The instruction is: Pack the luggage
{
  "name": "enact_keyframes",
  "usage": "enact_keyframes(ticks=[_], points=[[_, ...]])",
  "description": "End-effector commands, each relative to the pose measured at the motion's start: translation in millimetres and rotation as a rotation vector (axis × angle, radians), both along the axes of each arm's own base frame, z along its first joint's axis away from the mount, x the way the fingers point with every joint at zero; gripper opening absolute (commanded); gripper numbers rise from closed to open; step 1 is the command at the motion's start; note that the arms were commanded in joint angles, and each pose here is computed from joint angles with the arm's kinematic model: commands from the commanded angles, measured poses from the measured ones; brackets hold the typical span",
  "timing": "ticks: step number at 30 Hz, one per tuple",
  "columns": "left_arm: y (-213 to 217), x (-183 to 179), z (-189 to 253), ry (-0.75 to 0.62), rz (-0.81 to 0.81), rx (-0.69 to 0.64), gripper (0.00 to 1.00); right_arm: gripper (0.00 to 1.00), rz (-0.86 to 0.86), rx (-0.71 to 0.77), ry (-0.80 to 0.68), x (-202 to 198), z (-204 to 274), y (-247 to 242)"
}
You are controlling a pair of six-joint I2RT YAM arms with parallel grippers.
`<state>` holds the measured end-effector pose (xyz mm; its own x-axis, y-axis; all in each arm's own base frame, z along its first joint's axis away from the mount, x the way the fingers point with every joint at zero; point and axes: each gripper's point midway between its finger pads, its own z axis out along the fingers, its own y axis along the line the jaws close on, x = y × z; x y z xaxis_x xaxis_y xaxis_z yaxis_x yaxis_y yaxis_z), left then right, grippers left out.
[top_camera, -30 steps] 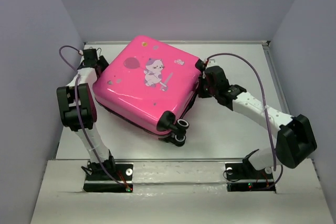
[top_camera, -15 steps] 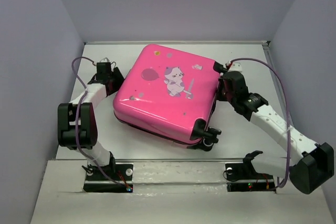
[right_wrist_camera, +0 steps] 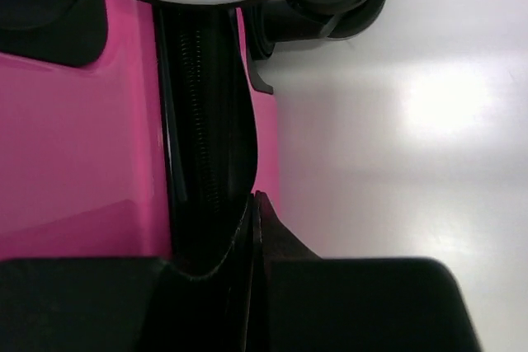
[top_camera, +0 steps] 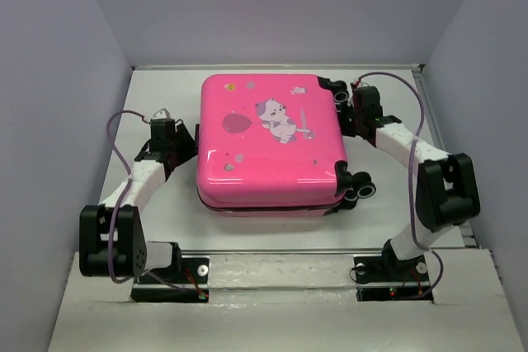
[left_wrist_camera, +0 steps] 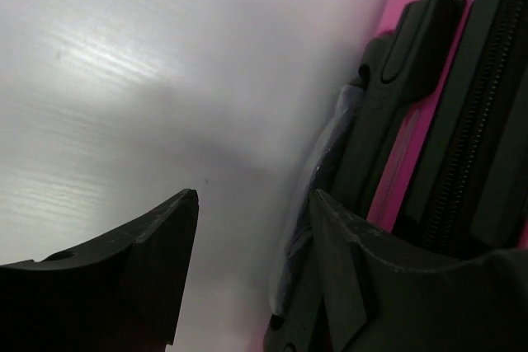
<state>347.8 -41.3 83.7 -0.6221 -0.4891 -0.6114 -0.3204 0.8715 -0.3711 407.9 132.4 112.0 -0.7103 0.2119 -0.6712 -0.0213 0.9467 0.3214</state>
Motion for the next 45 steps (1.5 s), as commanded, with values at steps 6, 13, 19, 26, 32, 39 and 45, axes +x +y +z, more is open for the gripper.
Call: enact_keyframes(ticks=[6,13,19,26,32,39,45], points=[[-72.5,-59.7,36.8,-0.122,-0.209,-0.258,0.68,0.37,0.523,0.478,-0.086,91.6,98.9,172.2],[-66.4,-76.3,64.3,-0.232,-0.187,-0.265,0.68,0.79,0.433,0.410,-0.177,122.2,159.7,159.4],[-64.8,-83.7,78.1,-0.287,-0.209,-0.233,0.68,0.76,0.345,0.262,-0.307,84.6,207.8,116.6],[-71.8,-81.5,104.4,-0.360,-0.245,-0.249,0.64,0.07,0.505,0.238,-0.430,-49.9,212.3,115.8],[-81.0,-71.3,137.1,-0.426,-0.276,-0.286,0.65,0.07,0.603,0.291,-0.395,-172.9,122.9,131.7],[-62.2,-69.6,164.5,-0.500,-0.229,-0.183,0.68,0.30,0.546,0.375,-0.383,-214.5,67.2,113.1],[-74.5,-60.3,164.8,-0.477,-0.268,-0.226,0.74,0.41,0.540,0.321,-0.365,-202.6,59.4,117.0]])
